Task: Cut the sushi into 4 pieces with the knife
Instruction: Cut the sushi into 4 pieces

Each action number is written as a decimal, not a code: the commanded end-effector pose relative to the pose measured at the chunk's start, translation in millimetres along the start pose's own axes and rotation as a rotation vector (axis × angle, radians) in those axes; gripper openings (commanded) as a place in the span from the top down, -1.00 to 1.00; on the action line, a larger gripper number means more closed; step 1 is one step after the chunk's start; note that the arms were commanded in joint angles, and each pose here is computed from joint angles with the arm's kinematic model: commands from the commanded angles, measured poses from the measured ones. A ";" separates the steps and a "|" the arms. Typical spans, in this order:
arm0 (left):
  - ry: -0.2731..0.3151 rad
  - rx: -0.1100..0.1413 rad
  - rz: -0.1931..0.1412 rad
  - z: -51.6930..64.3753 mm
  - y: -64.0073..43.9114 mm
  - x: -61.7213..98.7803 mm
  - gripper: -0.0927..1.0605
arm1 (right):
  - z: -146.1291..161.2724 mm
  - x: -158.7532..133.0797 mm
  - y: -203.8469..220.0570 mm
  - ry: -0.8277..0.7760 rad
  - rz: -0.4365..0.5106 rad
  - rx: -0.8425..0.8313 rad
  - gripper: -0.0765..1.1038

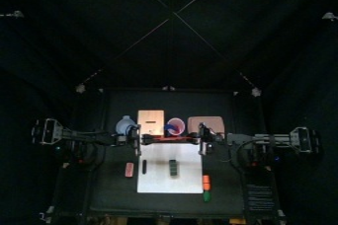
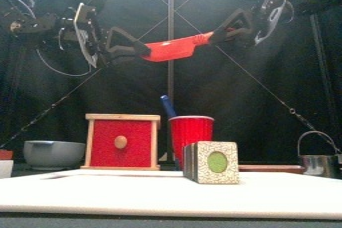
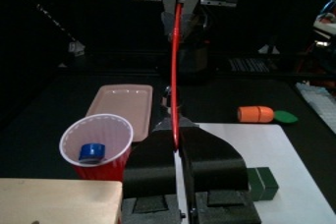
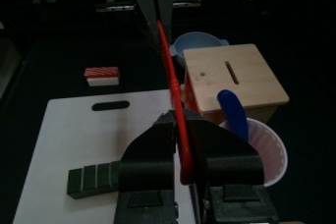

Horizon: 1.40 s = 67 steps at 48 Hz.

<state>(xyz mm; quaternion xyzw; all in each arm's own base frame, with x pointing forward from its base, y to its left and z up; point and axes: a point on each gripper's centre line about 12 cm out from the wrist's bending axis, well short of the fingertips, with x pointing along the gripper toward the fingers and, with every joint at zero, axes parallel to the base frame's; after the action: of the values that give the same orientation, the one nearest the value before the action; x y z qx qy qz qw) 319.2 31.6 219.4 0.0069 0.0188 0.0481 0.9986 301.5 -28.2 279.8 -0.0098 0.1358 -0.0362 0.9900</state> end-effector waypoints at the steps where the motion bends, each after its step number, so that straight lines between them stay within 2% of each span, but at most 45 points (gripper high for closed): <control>1: -0.025 0.000 -0.002 1.4 0.0 7.5 0.64 | -4.1 8.4 5.0 0.025 0.016 -0.001 0.80; 11: 0.009 -0.018 -0.003 -26.9 -2.5 17.9 0.64 | -28.5 18.4 10.3 0.154 0.019 0.029 0.80; 17: 0.020 -0.026 -0.034 -42.1 -16.6 22.6 0.65 | -44.0 21.7 22.2 0.230 0.047 0.033 0.80; 23: 0.024 -0.042 -0.049 -48.3 -27.3 24.0 0.65 | -55.0 25.1 32.5 0.273 0.072 0.038 0.80; 30: 0.040 -0.075 -0.059 -52.6 -42.8 22.8 0.65 | -68.3 30.7 40.9 0.324 0.088 0.062 0.80; 34: 0.047 -0.098 -0.050 -54.5 -48.5 22.5 0.65 | -74.2 33.5 43.7 0.346 0.092 0.068 0.80; 41: 0.059 -0.121 -0.042 -57.8 -54.5 22.9 0.65 | -81.3 37.2 46.4 0.385 0.092 0.079 0.80; 59: 0.125 -0.126 -0.058 -82.8 -72.6 32.4 0.65 | -81.9 37.1 55.9 0.417 0.112 0.076 0.80; 67: 0.156 -0.124 -0.056 -94.0 -75.5 34.0 0.65 | -87.2 36.8 56.3 0.445 0.108 0.088 0.80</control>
<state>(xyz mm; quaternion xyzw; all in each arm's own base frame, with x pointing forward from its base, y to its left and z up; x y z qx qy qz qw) 347.4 -39.0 114.0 -0.0536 0.1155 0.0181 0.9917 311.2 23.8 171.7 0.0460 0.3679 0.0084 0.9287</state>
